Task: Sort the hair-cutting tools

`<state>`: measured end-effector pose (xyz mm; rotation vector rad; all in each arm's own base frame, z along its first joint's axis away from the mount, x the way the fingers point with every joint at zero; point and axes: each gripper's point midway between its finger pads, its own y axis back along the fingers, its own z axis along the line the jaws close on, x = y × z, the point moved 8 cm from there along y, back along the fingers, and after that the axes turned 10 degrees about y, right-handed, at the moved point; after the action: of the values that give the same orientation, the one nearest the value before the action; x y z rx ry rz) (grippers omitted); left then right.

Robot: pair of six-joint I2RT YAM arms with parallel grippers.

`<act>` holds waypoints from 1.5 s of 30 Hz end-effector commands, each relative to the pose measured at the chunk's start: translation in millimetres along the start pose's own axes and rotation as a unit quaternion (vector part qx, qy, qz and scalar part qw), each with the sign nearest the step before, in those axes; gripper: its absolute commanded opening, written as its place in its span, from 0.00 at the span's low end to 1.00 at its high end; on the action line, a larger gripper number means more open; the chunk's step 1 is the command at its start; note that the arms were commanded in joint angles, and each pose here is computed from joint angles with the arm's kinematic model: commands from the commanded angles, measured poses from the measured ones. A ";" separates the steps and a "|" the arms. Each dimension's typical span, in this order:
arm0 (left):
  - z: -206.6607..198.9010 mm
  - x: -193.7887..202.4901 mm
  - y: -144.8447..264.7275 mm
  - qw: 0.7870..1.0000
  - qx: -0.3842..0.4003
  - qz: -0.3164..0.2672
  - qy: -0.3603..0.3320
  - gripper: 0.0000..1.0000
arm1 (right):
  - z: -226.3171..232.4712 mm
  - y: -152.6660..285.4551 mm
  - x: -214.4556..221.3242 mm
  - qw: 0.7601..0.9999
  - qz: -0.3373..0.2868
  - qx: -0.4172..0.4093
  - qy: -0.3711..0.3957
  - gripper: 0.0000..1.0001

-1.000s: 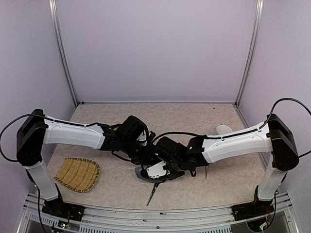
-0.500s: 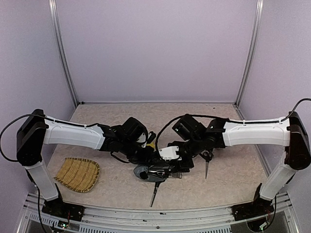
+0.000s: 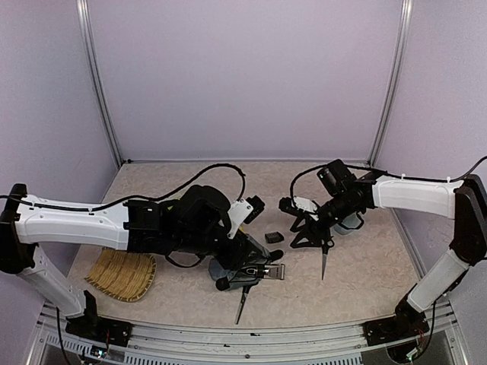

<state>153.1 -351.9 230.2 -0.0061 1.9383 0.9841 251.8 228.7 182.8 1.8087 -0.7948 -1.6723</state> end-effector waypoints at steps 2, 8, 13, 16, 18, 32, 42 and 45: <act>-23.5 2.7 -14.6 0.983 -0.065 0.016 -0.169 0.57 | 9.5 -24.1 11.8 0.995 -0.032 -0.071 -0.064 0.59; -36.5 25.1 -55.0 0.956 -0.108 0.102 -0.252 0.54 | 1.1 -42.8 23.8 0.992 -0.005 -0.076 -0.098 0.58; -35.2 35.2 -79.1 0.940 -0.132 0.117 -0.290 0.55 | -6.2 -54.7 27.2 0.991 0.001 -0.083 -0.107 0.55; -29.3 42.3 -91.2 0.934 -0.135 0.131 -0.305 0.56 | -7.7 -60.6 28.4 0.990 -0.005 -0.092 -0.110 0.54; -25.0 48.0 -99.4 0.928 -0.139 0.141 -0.316 0.56 | -8.8 -65.4 30.6 0.988 -0.003 -0.099 -0.115 0.54; -10.3 57.1 -134.4 0.906 -0.177 0.144 -0.356 0.54 | -0.4 -75.5 34.8 0.980 -0.026 -0.155 -0.119 0.38; -5.7 59.2 -137.9 0.902 -0.179 0.150 -0.363 0.41 | 1.8 -77.6 35.4 0.974 -0.028 -0.182 -0.131 0.08; -8.3 52.4 -124.9 0.910 -0.172 0.132 -0.354 0.32 | 3.2 -70.9 32.2 0.971 -0.046 -0.196 -0.133 0.00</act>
<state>161.5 -425.4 98.8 0.4346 1.0710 1.2944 258.6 255.1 101.3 1.4321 -0.5346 -1.9500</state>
